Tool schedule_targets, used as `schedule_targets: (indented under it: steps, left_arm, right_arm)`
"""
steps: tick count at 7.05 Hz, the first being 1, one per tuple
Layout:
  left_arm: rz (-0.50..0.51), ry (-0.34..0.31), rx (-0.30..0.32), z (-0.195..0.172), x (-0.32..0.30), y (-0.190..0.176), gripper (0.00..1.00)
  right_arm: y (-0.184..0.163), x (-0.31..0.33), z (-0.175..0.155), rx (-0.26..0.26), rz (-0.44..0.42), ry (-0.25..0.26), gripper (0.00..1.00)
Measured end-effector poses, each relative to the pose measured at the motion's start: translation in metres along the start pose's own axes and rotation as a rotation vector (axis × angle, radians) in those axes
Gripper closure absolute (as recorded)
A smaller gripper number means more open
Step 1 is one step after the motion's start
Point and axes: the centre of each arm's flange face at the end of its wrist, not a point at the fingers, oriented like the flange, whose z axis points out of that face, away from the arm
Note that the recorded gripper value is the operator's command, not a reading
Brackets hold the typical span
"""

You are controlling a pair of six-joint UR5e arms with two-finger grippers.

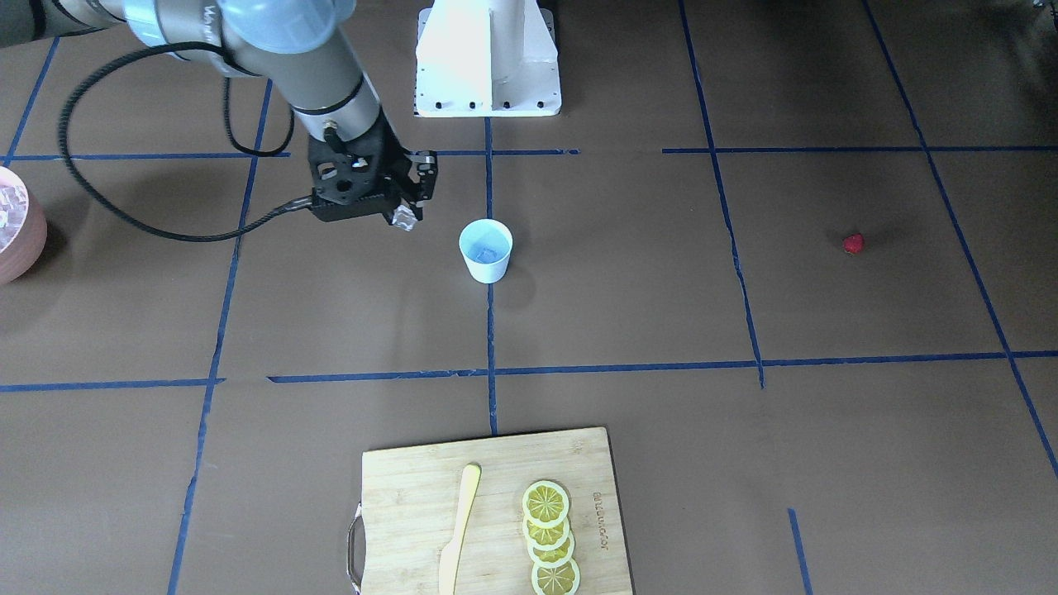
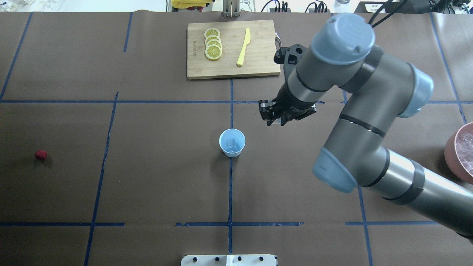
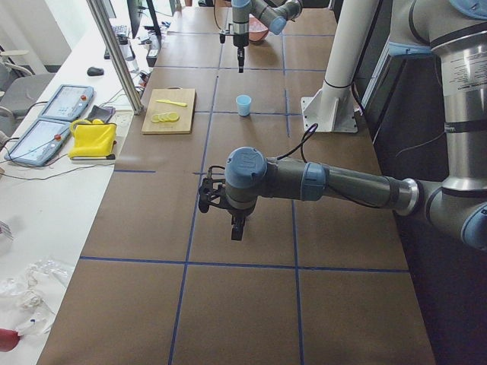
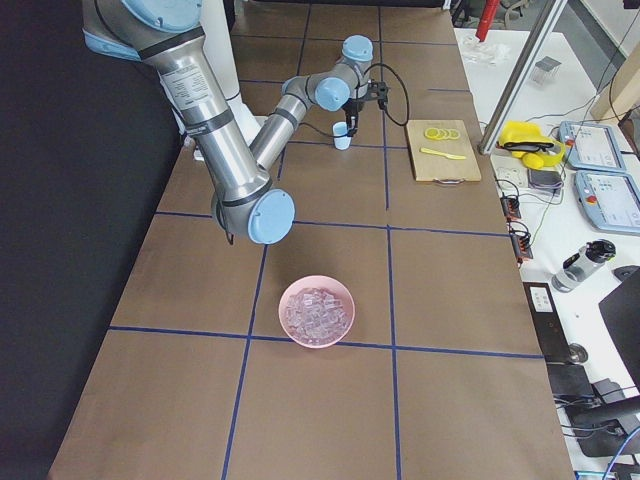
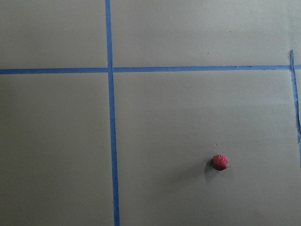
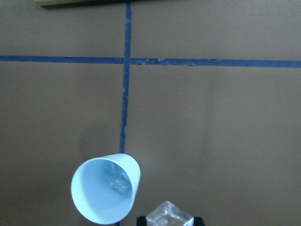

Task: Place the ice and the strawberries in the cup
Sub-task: 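Carry the ice cube with the right gripper over the cup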

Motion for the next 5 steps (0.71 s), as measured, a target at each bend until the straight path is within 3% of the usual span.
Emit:
schedule_targets:
  steps: [2, 5]
  left_arm:
    - [-0.001, 0.0, -0.001, 0.001, -0.001, 0.0, 0.0]
    - [-0.003, 0.0, -0.002, 0.001, -0.001, 0.0, 0.0]
  right_arm:
    - [0.003, -0.062, 0.028, 0.004, 0.023, 0.023, 1.0]
    - [0.018, -0.084, 0.051, 0.014, 0.017, 0.054, 1.0]
